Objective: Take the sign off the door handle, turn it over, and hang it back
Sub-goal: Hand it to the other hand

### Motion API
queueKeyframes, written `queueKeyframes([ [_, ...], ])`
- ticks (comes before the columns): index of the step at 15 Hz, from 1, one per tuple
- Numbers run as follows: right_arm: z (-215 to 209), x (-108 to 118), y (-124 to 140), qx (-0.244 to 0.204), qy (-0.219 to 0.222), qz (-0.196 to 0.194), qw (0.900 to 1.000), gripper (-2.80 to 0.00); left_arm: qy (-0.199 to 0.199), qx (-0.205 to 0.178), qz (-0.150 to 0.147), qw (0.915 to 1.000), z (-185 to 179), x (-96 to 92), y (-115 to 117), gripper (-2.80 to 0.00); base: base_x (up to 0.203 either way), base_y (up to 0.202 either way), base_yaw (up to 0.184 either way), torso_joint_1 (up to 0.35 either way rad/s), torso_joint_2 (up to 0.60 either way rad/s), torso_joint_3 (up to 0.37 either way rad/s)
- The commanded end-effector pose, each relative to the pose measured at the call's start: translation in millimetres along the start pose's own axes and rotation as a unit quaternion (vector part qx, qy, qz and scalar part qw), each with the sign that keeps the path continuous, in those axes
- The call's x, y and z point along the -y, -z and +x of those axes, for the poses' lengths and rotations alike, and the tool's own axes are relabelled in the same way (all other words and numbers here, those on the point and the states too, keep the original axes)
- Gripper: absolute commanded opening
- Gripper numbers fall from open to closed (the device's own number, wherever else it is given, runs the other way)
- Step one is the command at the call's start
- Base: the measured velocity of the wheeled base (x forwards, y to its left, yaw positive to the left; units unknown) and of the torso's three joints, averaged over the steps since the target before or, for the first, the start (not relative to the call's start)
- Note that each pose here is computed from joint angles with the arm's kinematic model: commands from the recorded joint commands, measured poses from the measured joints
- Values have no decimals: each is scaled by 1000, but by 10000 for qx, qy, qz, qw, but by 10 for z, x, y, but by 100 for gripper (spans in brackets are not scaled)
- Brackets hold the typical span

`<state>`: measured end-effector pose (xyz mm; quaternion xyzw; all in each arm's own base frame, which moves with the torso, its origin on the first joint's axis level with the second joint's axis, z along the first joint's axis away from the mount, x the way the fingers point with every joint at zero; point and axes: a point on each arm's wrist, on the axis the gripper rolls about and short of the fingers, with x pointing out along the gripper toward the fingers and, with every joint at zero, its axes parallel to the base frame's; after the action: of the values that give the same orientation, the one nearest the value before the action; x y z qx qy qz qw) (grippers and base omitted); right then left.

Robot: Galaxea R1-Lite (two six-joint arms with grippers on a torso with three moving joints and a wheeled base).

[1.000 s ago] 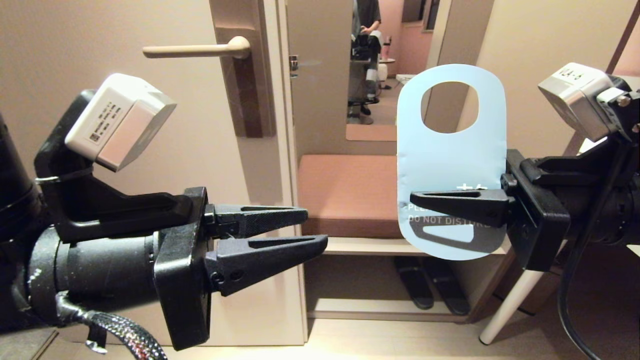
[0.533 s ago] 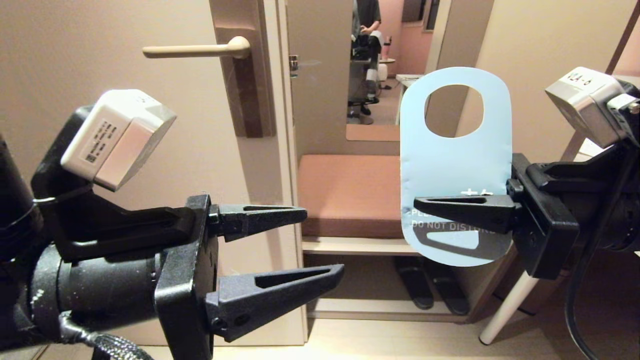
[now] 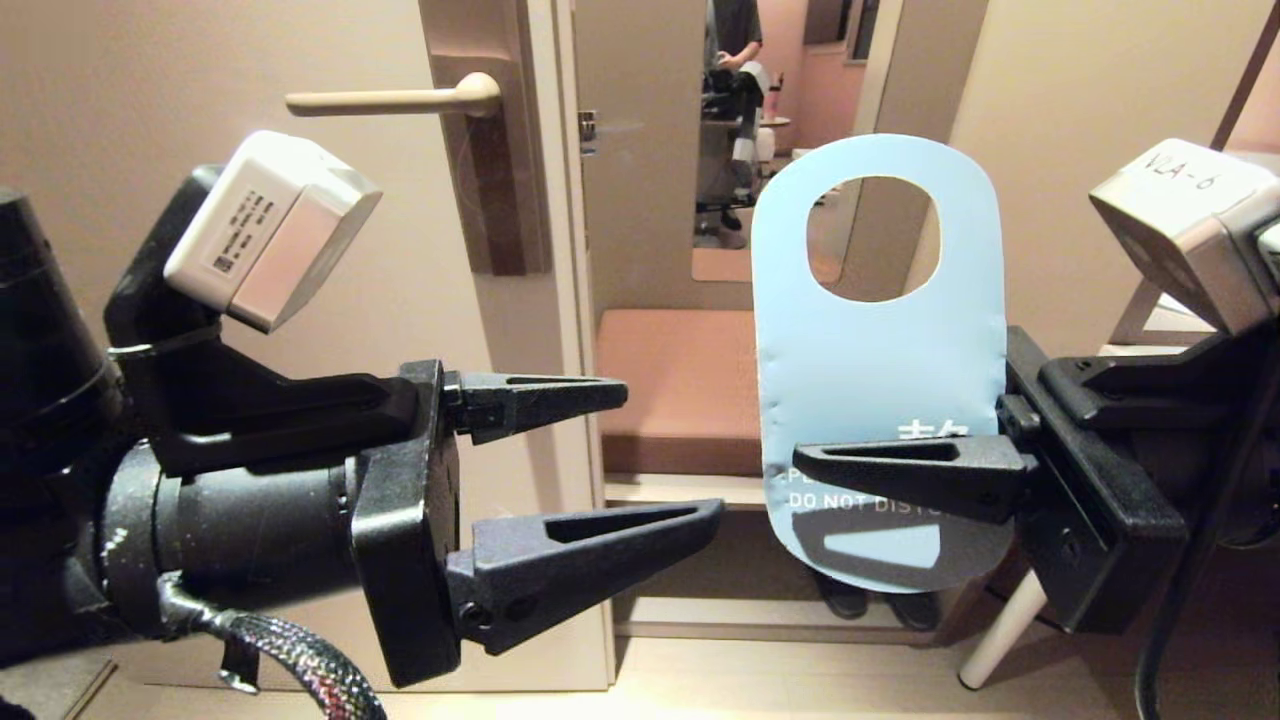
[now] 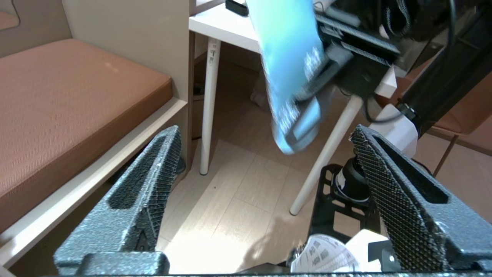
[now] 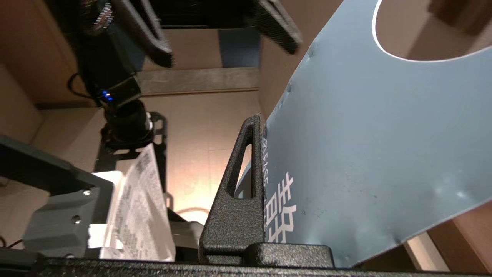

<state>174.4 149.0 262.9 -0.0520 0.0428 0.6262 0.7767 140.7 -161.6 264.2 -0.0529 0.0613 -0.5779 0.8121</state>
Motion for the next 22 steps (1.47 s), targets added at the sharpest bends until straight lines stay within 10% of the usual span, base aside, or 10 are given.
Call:
queueKeyframes([
  [1,29,-39,1,1,-125,-20,9999,-280,22,6,-6,10000,61,-22,-24,0,0,0,0,0,0,0],
  [22,156,-177,108,40,-490,-94,9987,-280,954,418,-529,9932,400,264,-49,0,0,0,0,0,0,0],
])
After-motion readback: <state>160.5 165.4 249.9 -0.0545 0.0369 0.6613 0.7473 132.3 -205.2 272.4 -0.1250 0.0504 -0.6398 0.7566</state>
